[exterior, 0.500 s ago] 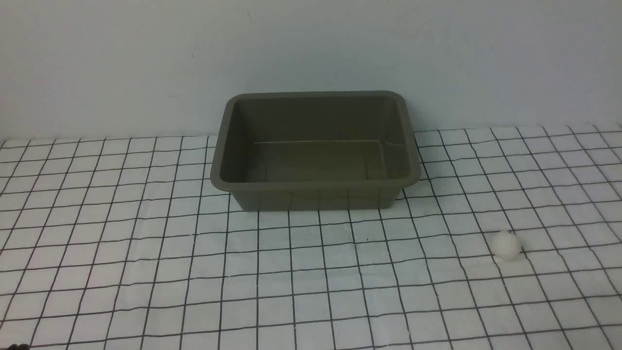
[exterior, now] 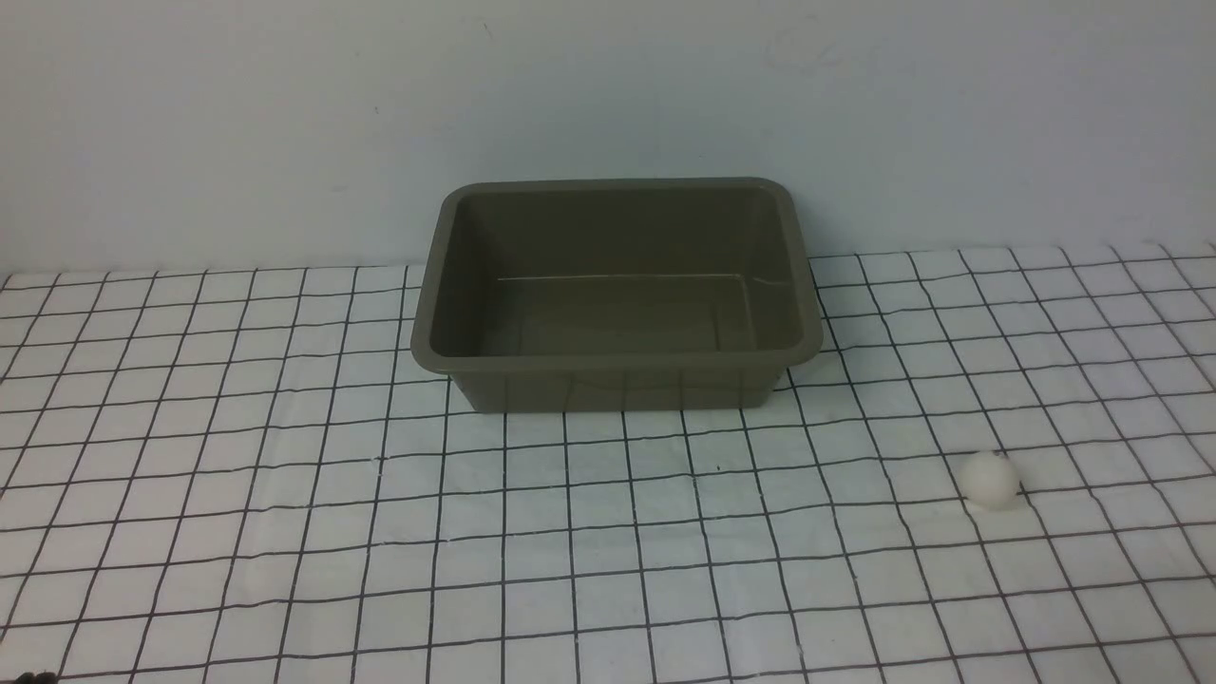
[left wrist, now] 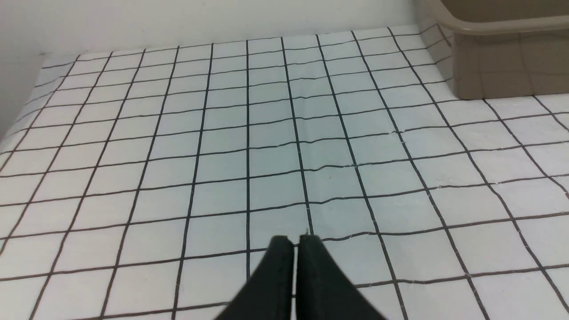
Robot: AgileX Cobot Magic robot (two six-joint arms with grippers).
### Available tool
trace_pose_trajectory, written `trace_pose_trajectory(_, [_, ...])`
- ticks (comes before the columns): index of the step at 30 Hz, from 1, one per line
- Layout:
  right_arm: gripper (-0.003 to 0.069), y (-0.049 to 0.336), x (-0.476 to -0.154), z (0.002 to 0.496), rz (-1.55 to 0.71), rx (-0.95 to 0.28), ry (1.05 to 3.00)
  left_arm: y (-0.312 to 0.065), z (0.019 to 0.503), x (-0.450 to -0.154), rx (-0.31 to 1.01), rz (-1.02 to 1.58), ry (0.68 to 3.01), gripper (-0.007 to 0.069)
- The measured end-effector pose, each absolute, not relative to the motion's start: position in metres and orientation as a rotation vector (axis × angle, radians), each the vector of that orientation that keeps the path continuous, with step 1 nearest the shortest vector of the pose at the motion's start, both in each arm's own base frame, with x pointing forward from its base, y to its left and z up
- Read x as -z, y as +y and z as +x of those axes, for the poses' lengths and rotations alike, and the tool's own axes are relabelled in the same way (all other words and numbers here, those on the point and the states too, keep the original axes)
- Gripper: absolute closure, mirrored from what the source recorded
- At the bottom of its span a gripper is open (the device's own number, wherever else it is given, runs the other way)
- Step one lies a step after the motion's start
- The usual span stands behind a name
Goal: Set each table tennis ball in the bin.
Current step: Use the right arm to clamp the table tennis ball closest to it
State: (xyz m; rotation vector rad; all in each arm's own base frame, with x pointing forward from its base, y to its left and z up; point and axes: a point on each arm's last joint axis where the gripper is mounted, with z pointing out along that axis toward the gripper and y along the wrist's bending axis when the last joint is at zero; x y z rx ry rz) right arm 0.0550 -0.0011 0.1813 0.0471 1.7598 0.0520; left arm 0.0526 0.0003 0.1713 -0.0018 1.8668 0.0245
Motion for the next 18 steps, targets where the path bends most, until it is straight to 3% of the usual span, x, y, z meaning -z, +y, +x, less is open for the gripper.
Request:
trace_pose_trajectory(13, [0.0676,-0.0008,-0.1812,0.0549,0.055,-0.064,1.760,0.0003,0.0526,-0.1713,-0.024,-0.002,1.867,0.0630])
trace_pose_trajectory(18, [0.0676,0.0037,-0.1818,0.0549,0.184,-0.244,1.751,0.0003,0.0525,-0.1712,-0.024,-0.002,1.868,0.0630])
